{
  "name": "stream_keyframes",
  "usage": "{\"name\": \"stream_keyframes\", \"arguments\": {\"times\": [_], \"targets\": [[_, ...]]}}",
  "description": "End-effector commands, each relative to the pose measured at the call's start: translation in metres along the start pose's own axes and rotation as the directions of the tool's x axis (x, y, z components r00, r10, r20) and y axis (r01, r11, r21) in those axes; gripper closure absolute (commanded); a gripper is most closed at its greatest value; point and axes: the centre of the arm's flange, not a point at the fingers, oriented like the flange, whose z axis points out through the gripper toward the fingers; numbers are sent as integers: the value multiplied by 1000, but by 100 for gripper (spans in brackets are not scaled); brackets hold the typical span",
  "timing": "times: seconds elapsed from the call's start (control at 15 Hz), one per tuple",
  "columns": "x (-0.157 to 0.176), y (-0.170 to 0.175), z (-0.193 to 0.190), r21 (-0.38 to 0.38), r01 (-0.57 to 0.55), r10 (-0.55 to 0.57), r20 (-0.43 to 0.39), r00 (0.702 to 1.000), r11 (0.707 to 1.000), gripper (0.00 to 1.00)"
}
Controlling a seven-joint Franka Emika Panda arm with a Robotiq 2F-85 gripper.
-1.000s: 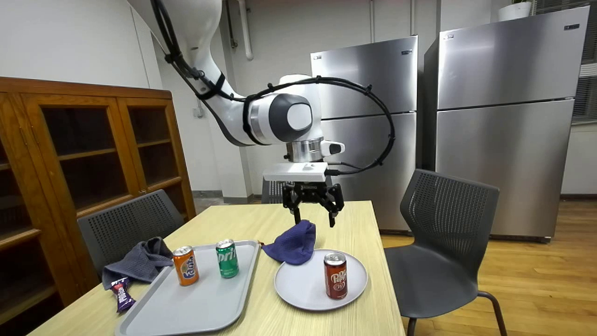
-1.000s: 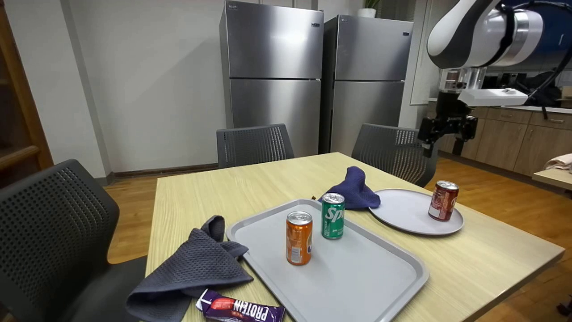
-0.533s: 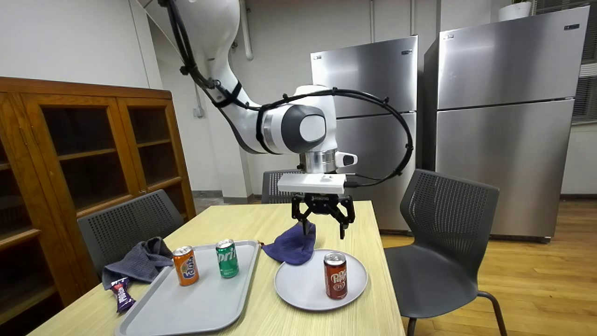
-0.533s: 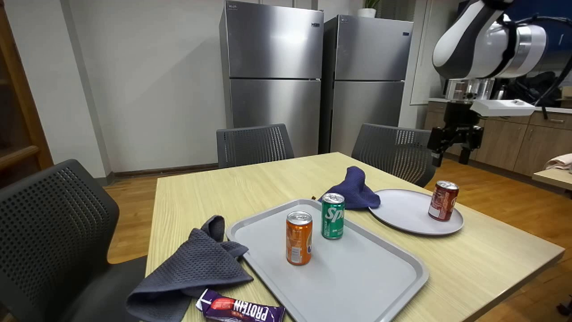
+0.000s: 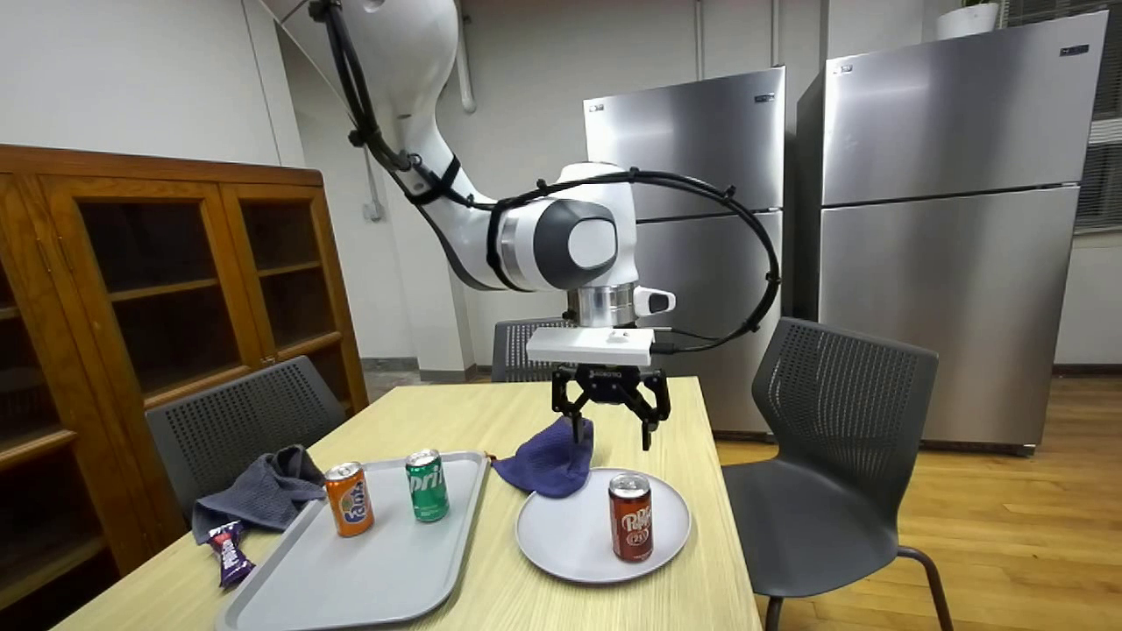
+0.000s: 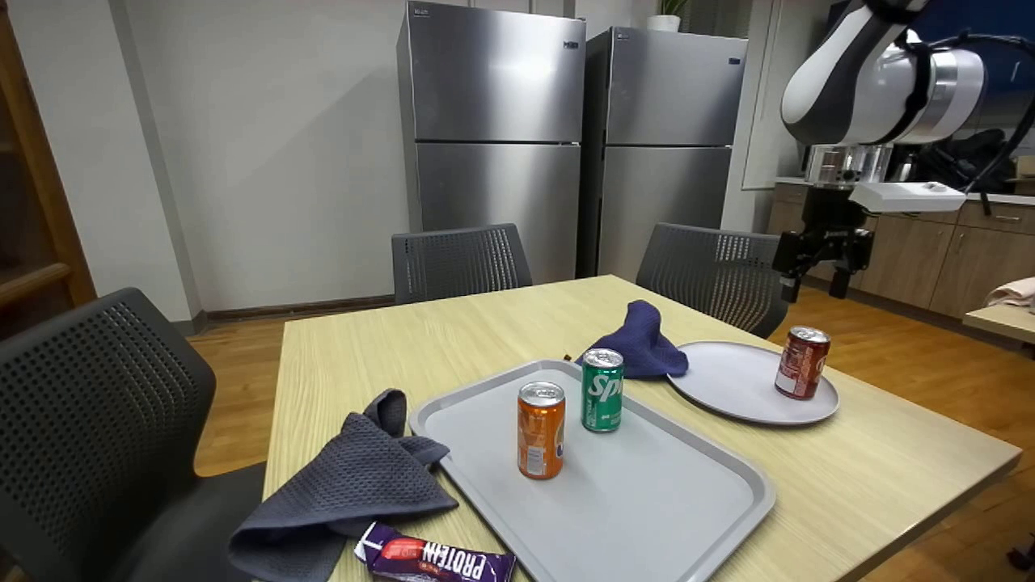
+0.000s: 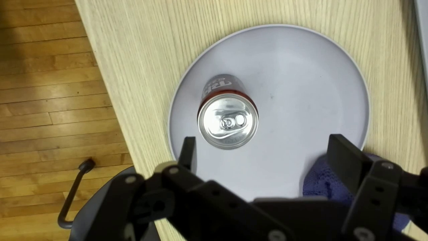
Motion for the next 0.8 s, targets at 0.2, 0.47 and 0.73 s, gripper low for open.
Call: {"name": "stream_keyframes", "arguments": {"times": [0.2,0.47,0.73], "targets": [[5,0,12,-1,20,-20,31,999,1000,0],[9,1,24,-9,29,-29,39,999,1000,0],[14,4,32,-25,31,-30,38,999,999,0]]}}
